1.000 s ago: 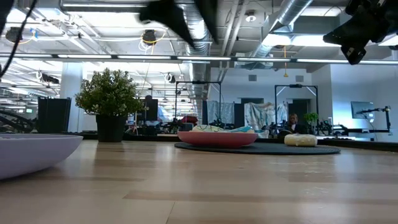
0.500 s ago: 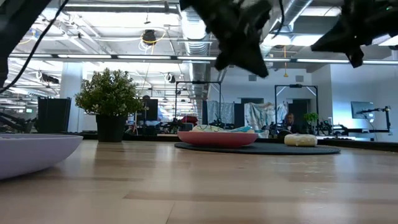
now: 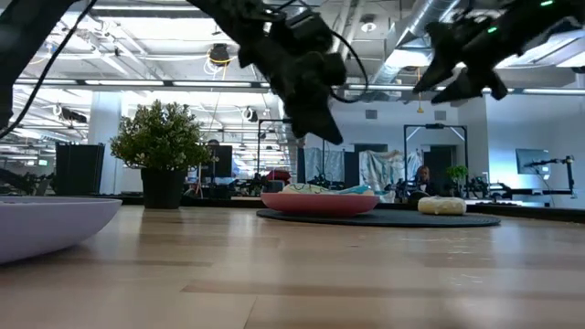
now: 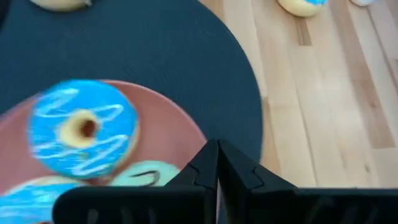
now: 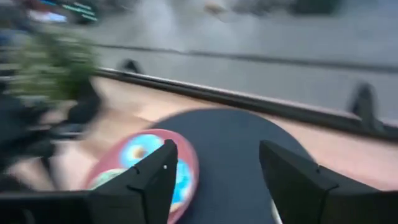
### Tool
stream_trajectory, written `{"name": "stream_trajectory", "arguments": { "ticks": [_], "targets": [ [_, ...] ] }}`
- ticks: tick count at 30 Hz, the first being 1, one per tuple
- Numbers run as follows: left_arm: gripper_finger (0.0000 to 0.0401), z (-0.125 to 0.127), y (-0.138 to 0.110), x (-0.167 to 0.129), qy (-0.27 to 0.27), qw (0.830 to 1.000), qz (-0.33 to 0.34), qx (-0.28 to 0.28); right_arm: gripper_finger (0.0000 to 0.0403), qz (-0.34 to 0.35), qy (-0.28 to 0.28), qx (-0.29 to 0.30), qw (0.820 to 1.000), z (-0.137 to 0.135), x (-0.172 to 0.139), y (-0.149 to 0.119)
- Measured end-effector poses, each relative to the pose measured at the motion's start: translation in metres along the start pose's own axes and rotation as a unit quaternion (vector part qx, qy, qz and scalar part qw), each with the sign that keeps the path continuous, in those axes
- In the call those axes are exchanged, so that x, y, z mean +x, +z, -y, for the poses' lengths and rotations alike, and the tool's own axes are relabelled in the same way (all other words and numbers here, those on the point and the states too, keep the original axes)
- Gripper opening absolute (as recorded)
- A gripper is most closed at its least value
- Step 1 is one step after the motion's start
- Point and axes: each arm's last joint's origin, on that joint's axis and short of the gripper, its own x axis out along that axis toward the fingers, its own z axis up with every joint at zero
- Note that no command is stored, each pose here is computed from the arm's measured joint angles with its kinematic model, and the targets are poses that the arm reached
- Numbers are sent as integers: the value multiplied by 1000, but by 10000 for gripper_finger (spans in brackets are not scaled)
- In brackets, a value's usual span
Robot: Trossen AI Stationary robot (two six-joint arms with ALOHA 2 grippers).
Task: Pick & Place donuts
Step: Put the big white donut on the pink plate
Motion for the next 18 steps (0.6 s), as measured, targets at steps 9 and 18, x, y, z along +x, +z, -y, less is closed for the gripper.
{"name": "stream_trajectory", "arguments": {
  "ticks": [9, 18],
  "targets": [
    [0, -2, -31, -74, 41, 998, 43, 10, 232, -286, -182, 66, 938, 27, 71, 27],
    [0, 13, -64, -122, 120, 989, 83, -29, 175, -430, -245, 86, 864, 69, 121, 11]
  ]
}}
